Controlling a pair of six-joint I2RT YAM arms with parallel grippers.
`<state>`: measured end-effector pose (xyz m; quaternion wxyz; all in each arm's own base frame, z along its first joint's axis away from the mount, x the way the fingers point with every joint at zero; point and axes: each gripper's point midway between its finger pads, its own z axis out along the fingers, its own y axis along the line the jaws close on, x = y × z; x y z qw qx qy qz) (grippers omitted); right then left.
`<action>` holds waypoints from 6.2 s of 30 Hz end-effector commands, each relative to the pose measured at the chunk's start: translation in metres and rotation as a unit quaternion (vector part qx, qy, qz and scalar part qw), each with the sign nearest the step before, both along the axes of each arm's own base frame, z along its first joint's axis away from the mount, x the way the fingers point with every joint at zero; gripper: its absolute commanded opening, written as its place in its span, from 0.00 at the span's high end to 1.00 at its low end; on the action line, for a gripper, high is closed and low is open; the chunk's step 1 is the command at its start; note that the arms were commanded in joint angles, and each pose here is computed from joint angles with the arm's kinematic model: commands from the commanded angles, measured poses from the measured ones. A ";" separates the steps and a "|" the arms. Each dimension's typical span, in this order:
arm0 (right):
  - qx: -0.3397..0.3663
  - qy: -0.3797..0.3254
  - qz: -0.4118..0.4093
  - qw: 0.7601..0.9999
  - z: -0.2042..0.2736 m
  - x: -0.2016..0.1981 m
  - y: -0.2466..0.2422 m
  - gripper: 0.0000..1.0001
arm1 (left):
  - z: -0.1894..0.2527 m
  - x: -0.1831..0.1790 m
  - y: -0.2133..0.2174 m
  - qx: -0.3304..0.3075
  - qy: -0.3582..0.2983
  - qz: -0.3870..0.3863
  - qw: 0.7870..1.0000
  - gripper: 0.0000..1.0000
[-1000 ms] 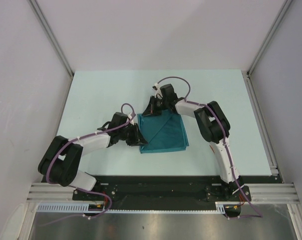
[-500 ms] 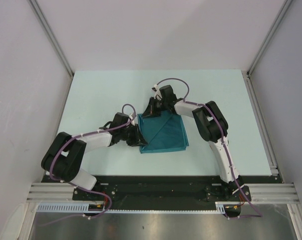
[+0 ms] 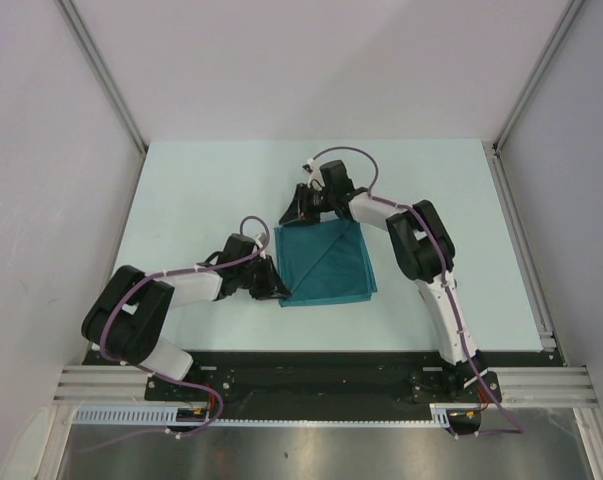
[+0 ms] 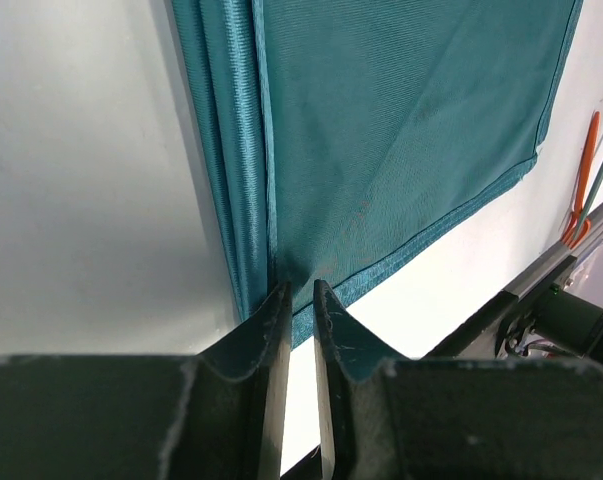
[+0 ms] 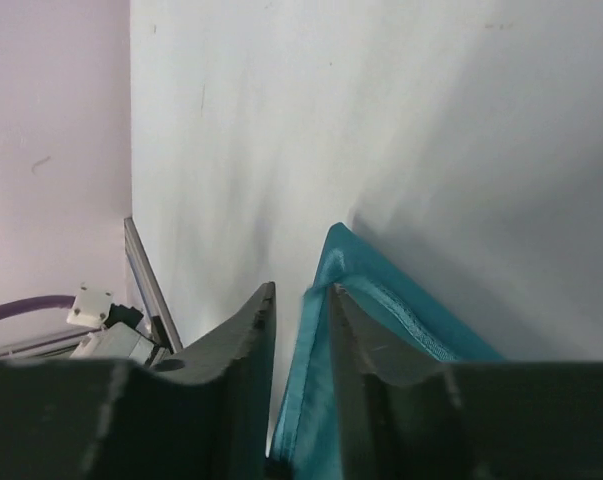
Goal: Fold the napkin into a case and place the utensils inside
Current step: Fold the upper triangle-folded napkin at the center of the board, then smooth out the upper triangle-folded napkin at the center of the board, then pick up the upper triangle-folded napkin from the center of the board.
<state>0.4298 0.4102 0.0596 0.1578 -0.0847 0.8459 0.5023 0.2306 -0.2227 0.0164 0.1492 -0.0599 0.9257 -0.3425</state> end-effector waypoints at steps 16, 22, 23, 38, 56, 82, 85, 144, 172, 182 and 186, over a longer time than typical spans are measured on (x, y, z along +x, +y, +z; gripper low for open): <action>0.019 -0.037 -0.034 0.999 0.042 -0.029 -0.124 0.65 | -0.004 -0.004 0.009 0.011 -0.009 0.008 1.000 0.81; 0.025 -0.033 -0.059 0.997 0.022 -0.004 -0.138 0.73 | -0.010 -0.008 0.013 0.020 0.000 0.011 1.000 0.81; 0.025 -0.028 -0.064 0.997 0.016 -0.001 -0.140 0.74 | -0.011 -0.008 0.014 0.021 -0.001 0.010 1.000 0.81; 0.012 0.000 -0.169 0.985 -0.002 0.041 -0.188 0.76 | -0.018 -0.010 0.018 0.031 0.007 0.013 0.999 0.81; -0.009 -0.026 -0.141 0.990 0.014 0.037 -0.145 0.76 | -0.011 -0.009 0.014 0.018 0.002 0.009 1.000 0.82; -0.099 -0.059 -0.152 0.982 0.053 0.024 -0.175 0.63 | 0.085 0.048 -0.020 -0.096 -0.037 0.003 0.995 0.66; -0.087 -0.057 -0.128 0.986 0.055 0.000 -0.153 0.61 | 0.084 0.082 -0.031 -0.108 -0.041 0.010 0.993 0.68; -0.475 -0.134 0.030 0.869 -0.004 -0.191 0.010 0.46 | 0.128 0.086 0.147 0.031 -0.079 0.246 0.966 0.48; -0.518 -0.100 0.062 0.847 -0.050 -0.208 -0.013 0.60 | 0.118 0.083 0.146 0.013 -0.070 0.229 0.971 0.48; -0.517 -0.077 0.085 0.848 -0.070 -0.218 -0.018 0.55 | 0.117 0.082 0.146 0.006 -0.065 0.228 0.972 0.47; -0.531 -0.068 0.083 0.840 -0.080 -0.218 -0.030 0.73 | 0.116 0.082 0.146 0.002 -0.063 0.227 0.972 0.47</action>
